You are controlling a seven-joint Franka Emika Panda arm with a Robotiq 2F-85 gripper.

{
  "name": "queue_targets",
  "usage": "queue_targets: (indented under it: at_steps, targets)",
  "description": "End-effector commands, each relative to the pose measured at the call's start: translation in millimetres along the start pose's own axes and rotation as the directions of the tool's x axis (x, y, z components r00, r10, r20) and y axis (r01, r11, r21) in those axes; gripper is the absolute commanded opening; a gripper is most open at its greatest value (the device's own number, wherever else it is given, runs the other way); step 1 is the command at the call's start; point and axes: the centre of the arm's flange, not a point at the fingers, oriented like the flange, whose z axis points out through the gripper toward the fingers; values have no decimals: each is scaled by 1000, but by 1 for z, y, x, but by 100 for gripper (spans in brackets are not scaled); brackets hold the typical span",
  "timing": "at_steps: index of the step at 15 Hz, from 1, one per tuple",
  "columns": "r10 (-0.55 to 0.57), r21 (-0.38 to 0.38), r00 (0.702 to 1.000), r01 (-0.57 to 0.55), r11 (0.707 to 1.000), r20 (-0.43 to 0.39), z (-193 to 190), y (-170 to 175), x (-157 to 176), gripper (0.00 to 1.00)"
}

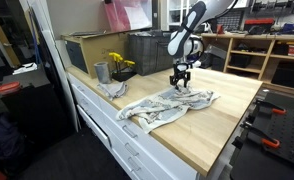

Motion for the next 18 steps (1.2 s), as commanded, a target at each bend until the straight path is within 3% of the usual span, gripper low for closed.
queue_targets:
  at_steps: [1, 6, 13, 18]
  targets:
    - [23, -13, 1000, -23, 1000, -14, 2, 3, -3, 37]
    - [36, -59, 998, -39, 998, -50, -9, 6, 4, 1]
    - [-20, -306, 985, -34, 951, -171, -47, 41, 41, 3]
    - [-40, -394, 964, -69, 917, -261, -81, 62, 71, 3]
